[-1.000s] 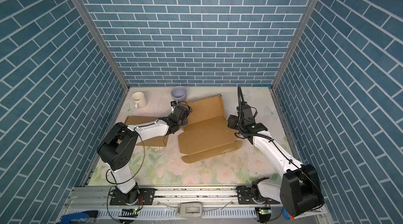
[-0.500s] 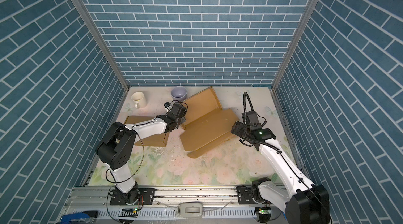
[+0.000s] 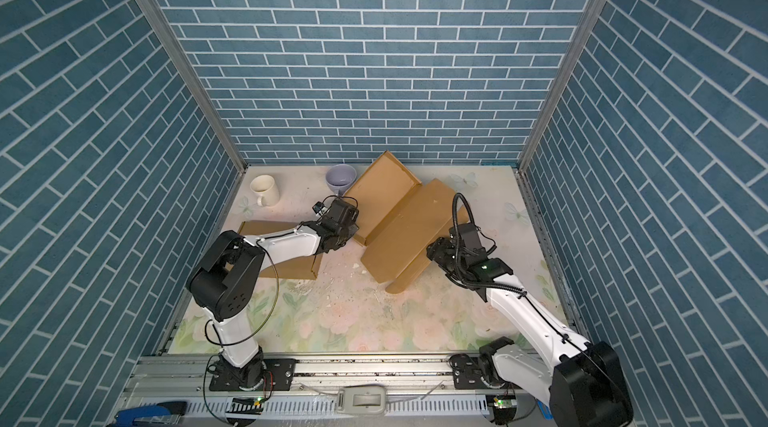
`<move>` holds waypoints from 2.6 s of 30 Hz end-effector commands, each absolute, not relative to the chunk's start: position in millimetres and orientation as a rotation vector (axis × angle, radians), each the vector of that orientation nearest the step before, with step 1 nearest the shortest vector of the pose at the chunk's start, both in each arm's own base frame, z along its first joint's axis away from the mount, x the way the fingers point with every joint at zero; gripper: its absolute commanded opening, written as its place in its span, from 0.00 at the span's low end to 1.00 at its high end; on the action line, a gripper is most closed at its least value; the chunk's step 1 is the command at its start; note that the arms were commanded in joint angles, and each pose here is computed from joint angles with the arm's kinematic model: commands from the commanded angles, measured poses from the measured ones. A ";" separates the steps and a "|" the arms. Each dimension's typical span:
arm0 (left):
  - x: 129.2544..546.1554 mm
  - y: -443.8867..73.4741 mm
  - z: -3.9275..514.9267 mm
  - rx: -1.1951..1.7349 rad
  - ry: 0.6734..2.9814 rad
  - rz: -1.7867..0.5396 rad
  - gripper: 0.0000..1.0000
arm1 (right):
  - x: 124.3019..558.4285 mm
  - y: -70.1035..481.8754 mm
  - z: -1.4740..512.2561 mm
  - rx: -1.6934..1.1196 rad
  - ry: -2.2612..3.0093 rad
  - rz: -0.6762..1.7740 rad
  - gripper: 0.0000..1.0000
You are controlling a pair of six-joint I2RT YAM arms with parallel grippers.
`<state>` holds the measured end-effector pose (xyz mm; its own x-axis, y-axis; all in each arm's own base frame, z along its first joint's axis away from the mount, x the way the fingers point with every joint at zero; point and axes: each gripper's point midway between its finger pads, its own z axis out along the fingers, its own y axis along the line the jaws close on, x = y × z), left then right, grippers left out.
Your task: Fold the paper box
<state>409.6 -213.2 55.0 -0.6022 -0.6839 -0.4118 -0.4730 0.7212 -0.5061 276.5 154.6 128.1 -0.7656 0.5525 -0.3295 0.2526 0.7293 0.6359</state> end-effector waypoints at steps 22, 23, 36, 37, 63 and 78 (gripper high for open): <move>365.1 -240.0 47.5 -0.778 2.495 -0.658 0.39 | 303.6 163.9 160.9 0.417 2.330 0.716 0.12; 364.6 -240.5 49.9 -0.770 2.493 -0.666 0.41 | 304.0 164.2 161.9 0.413 2.331 0.714 0.11; 352.5 -238.6 76.9 -0.650 2.486 -0.715 0.61 | 307.3 169.2 169.1 0.287 2.416 0.638 0.08; 352.2 -238.9 77.1 -0.650 2.486 -0.719 0.62 | 308.0 170.3 170.5 0.279 2.418 0.640 0.08; 362.5 -244.7 61.6 -0.601 2.495 -0.716 0.56 | 305.5 176.3 174.0 0.350 2.478 0.732 0.02; 367.7 -236.5 40.4 -0.618 2.526 -0.595 0.08 | 283.4 172.8 172.8 0.386 2.481 0.749 0.36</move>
